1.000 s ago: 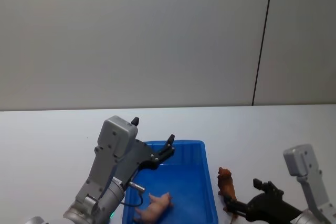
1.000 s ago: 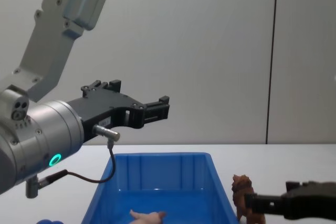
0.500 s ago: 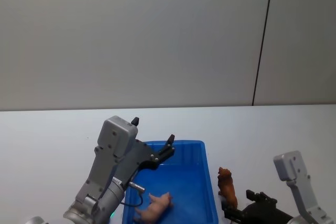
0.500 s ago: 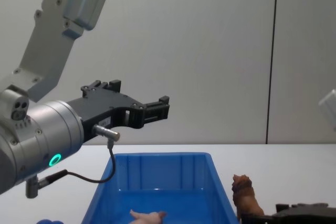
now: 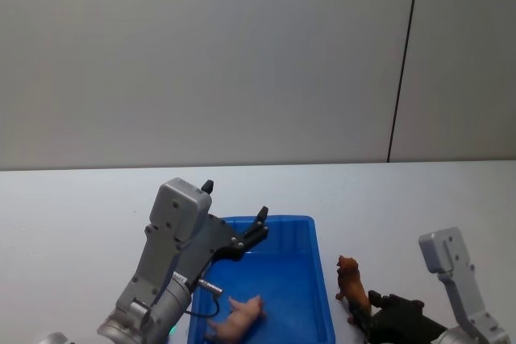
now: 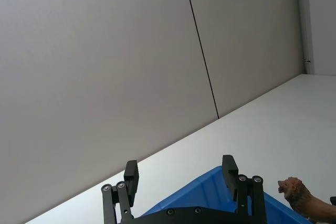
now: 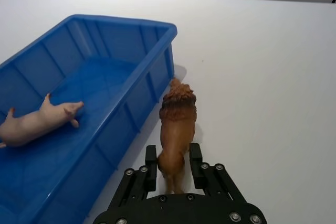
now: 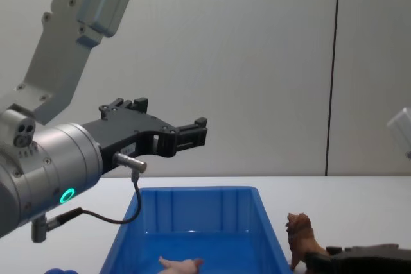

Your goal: Pick up the two dolls from the table and place them into the box.

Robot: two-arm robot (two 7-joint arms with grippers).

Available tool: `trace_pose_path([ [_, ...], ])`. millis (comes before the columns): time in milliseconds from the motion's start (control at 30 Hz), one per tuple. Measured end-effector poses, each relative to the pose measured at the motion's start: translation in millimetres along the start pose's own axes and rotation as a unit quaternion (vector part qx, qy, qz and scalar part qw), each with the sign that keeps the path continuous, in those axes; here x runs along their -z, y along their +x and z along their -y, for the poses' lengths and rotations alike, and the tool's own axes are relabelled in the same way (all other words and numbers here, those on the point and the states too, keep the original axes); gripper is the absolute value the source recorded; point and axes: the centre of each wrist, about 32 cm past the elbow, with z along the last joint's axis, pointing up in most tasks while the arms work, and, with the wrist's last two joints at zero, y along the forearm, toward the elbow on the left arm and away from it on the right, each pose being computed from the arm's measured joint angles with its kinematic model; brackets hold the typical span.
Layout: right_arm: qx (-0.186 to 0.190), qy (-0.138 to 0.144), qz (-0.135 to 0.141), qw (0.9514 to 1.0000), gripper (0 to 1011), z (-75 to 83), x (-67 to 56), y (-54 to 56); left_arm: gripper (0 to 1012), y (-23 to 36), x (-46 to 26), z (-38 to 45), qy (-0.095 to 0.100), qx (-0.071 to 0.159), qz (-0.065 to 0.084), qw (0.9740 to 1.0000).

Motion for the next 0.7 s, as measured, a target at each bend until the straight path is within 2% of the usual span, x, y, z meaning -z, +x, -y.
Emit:
trace_pose_path([
  [67,0.002,0.006,0.001,1.0,330,0.3,-1.3,0.0,1003,0.0,0.0,0.0,0.0,0.0,0.0,1.0],
  [233,0.01,0.025,0.01,0.9996,249,1.7,-6.5,-0.2,1003,0.0,0.0,0.0,0.0,0.0,0.0,1.0],
  [400,0.014,0.047,0.021,0.9985,249,3.5,-13.8,-0.8,1003,0.0,0.0,0.0,0.0,0.0,0.0,1.0],
  [633,0.006,0.093,0.042,0.9948,248,5.7,-33.6,-4.3,1003,0.0,0.0,0.0,0.0,0.0,0.0,1.0],
  [700,0.003,0.098,0.044,0.9942,249,5.8,-36.5,-4.9,1003,0.0,0.0,0.0,0.0,0.0,0.0,1.0],
])
